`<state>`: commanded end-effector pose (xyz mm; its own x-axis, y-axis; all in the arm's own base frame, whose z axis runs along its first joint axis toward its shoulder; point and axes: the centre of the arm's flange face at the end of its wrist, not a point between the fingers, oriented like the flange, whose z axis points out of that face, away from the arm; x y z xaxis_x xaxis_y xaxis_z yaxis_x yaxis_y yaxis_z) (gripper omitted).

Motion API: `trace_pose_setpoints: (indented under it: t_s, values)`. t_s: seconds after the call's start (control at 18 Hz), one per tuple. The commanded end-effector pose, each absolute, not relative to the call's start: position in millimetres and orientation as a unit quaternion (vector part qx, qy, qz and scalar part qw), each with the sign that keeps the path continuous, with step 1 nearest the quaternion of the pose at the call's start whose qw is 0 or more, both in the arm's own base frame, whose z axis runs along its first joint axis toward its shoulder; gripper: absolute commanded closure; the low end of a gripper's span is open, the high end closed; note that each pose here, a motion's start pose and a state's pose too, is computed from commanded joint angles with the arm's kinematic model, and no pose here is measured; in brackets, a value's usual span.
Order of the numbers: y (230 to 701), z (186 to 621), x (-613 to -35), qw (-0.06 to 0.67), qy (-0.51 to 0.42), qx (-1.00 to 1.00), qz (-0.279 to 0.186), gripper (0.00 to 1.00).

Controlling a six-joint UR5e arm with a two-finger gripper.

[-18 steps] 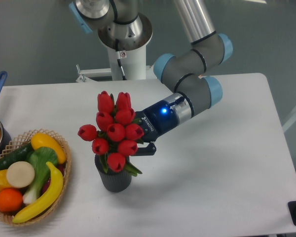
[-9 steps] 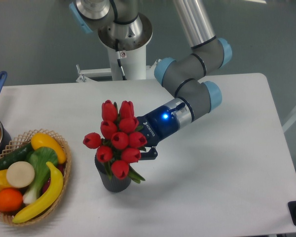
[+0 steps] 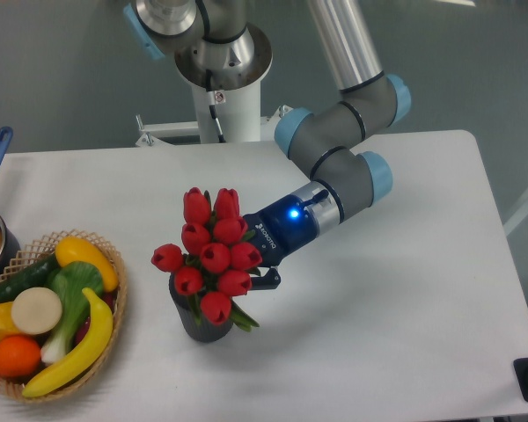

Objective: Insert the flowers into the vase
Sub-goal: 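Push the held tulip stems deeper down into the vase, then hold the tulips in the vase and settle the stems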

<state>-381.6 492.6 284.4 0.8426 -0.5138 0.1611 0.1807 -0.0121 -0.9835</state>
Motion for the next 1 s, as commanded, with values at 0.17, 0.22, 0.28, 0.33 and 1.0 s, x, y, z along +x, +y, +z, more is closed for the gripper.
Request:
trace_pose_setpoints:
  t_s: [0.17,0.22,0.28,0.33,1.0]
  values:
    - [491,282,-384,0.685,0.123,-0.673,-0.248,0.70]
    - [490,278,-382,0.683,0.121,-0.675,-0.249,0.70]
    - [489,277,-381,0.682,0.121,-0.677,-0.249,0.70]
    - [489,276,-381,0.684,0.125,-0.676,-0.246,0.70]
    - [488,265,-377,0.683,0.130,-0.677,-0.240,0.70]
